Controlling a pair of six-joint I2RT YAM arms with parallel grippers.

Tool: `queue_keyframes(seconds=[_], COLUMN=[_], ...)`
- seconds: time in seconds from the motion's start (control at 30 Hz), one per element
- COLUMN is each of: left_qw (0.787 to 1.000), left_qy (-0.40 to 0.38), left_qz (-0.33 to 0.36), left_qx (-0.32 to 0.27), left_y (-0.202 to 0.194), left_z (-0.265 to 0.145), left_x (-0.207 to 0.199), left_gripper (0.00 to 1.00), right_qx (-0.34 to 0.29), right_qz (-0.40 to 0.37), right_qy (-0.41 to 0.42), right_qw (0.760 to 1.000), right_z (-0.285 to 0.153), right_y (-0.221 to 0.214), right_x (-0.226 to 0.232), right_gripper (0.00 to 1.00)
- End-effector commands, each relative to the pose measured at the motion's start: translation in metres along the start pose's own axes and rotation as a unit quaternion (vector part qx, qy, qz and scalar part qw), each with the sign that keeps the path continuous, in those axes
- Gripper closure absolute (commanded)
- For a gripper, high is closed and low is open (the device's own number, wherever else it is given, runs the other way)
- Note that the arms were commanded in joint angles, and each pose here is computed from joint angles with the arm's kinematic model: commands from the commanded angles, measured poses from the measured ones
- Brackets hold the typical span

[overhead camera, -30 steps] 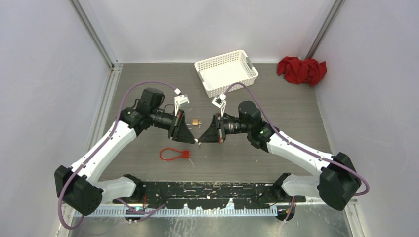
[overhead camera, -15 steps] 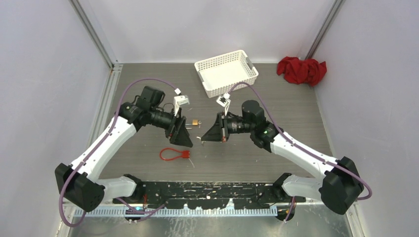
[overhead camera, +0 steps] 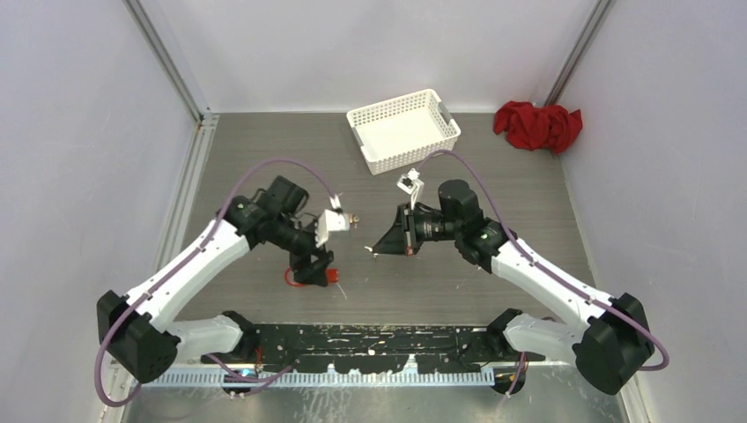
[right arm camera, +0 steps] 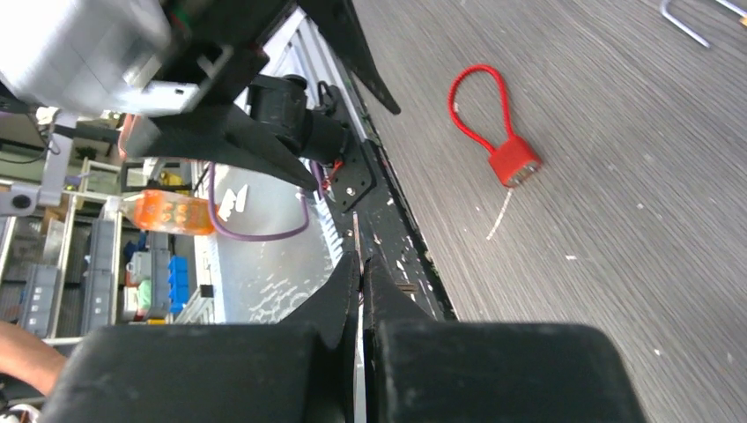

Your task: Unlock with the key

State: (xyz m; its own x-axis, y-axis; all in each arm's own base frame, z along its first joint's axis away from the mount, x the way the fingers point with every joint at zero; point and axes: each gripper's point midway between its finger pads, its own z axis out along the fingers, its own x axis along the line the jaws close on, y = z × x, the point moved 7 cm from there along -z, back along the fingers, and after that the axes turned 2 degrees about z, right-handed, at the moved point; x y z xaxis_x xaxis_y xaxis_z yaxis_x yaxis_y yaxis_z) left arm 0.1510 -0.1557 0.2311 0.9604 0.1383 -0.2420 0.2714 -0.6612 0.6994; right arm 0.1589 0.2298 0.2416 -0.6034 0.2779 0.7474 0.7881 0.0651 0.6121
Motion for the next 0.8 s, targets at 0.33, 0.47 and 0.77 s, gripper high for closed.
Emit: queue_keyframes(seconds=[0.33, 0.47, 0.77], left_qw=[0.976, 0.973, 0.97], left_qy=[0.052, 0.057, 0.04], left_qz=[0.109, 0.131, 0.149], left_qx=[0.179, 0.182, 0.187], left_y=[-0.054, -0.056, -0.071], left_z=[0.066, 0.081, 0.106], left_x=[0.047, 0.055, 0.059], left_gripper=[0.16, 0.17, 0.29], right_qx=[0.003, -0.003, -0.006], right_qz=[0.011, 0.016, 0.015], right_qy=[-0.109, -0.12, -0.13], right_qw=[0.994, 0.993, 0.991], right_z=[-0.04, -0.046, -0.053], right_y=[-0.014, -0.014, -0.01], right_x=[-0.018, -0.017, -0.009], right_gripper=[0.99, 0.99, 0.99])
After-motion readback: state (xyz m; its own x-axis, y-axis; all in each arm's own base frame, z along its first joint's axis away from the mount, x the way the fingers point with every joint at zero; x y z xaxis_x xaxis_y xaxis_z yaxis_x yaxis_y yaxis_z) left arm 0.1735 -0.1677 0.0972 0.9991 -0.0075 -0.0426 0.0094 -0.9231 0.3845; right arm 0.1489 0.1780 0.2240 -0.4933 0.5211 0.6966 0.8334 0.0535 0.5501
